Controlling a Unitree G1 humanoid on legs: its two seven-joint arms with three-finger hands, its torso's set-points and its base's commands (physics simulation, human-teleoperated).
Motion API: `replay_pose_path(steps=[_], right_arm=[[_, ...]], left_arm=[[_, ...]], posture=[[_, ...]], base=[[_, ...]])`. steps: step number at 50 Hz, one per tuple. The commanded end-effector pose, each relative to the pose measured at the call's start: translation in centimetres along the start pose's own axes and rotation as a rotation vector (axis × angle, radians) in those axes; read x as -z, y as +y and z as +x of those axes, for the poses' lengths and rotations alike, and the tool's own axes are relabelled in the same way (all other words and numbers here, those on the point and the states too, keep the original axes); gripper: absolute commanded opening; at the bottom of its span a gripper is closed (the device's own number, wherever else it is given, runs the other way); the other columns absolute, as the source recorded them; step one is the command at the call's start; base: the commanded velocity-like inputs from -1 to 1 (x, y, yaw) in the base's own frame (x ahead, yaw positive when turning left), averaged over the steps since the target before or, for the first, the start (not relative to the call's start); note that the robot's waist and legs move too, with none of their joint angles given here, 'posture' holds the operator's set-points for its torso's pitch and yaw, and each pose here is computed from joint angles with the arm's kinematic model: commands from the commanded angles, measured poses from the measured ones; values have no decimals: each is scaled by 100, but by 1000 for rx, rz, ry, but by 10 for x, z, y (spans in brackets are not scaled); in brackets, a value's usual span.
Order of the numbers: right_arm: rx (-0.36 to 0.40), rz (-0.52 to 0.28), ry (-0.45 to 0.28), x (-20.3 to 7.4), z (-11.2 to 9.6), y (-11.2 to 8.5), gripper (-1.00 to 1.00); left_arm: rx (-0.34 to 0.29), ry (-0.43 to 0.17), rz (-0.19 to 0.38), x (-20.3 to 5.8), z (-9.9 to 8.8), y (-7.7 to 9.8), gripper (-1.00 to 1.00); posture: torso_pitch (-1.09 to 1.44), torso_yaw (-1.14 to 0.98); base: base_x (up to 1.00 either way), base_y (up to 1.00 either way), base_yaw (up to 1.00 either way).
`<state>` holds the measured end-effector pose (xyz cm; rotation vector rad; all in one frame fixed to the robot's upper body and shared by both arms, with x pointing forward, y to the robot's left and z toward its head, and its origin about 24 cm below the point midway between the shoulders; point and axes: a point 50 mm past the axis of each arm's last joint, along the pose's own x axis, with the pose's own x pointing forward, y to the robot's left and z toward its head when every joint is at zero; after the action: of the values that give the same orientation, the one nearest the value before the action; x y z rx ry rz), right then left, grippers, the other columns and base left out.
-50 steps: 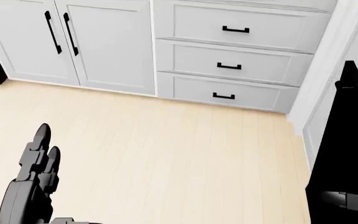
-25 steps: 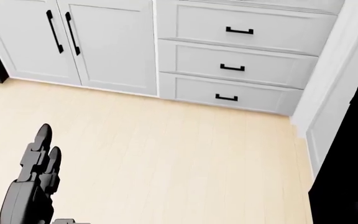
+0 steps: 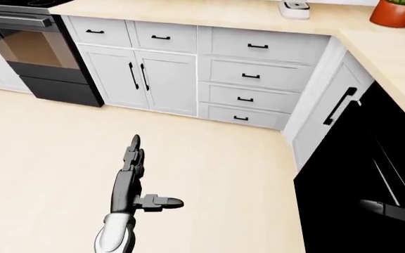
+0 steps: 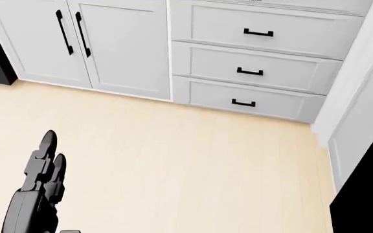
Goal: Close the dishwasher door
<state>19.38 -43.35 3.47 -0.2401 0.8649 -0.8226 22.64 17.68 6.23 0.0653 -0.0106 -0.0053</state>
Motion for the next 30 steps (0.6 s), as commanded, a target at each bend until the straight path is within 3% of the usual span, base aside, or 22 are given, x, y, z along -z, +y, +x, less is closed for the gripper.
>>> replay_pose_path(steps=[1, 14, 30], right_arm=[[192, -30, -35, -10, -7, -43, 100], [255, -15, -34, -3, -28, -85, 100], [267, -13, -34, -2, -29, -90, 100]], left_arm=[[2, -84, 10, -15, 2, 0, 100], [5, -86, 13, -15, 0, -2, 100], [6, -86, 14, -15, 0, -2, 100]], posture=[[0, 0], [0, 0], [0, 0]], base=[[0, 0, 0], [0, 0, 0], [0, 0, 0]])
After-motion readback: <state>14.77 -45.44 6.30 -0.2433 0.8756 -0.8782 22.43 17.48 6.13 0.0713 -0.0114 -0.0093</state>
